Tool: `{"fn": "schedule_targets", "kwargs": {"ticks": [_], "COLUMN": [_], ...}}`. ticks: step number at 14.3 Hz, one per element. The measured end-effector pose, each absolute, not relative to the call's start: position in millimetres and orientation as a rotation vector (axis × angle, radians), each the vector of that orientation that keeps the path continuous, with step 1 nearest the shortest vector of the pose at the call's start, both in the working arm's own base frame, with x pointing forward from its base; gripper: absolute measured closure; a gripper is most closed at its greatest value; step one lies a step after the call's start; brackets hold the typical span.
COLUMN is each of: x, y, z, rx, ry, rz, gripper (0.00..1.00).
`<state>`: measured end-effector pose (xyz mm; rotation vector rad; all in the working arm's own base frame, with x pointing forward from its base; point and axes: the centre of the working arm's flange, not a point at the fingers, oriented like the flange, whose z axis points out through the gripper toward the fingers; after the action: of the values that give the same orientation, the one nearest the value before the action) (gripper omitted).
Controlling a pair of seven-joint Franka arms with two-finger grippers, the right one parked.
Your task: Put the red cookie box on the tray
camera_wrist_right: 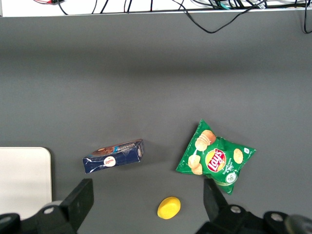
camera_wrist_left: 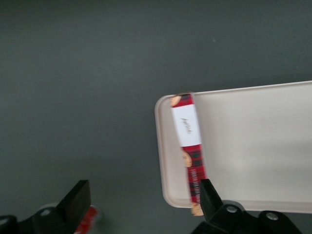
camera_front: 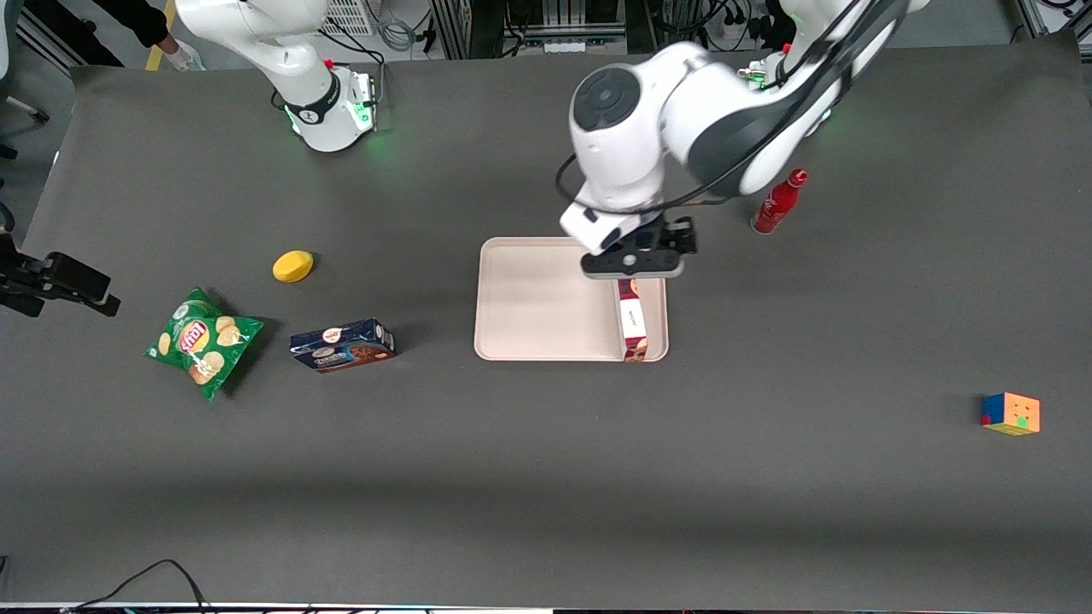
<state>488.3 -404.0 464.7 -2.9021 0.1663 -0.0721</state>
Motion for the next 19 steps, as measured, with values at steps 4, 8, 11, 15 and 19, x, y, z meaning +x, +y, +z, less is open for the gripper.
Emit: {"fn": "schedule_targets", "kwargs": {"ticks": [4, 8, 11, 15, 19], "x": [518.1, 551.9, 576.9, 583.4, 559.6], "y": [-326.8, -184.5, -71.9, -13.5, -41.5], "z": [540.8, 600.4, 603.6, 563.9, 563.5], "rx": [-2.883, -2.963, -3.024, -3.131, -3.16], "ry": [0.256, 0.254, 0.207, 0.136, 0.079], "rz": [-0.025, 0.01, 0.015, 0.049, 0.035], "gripper": [0.0, 0.0, 0.0, 0.0, 0.0]}}
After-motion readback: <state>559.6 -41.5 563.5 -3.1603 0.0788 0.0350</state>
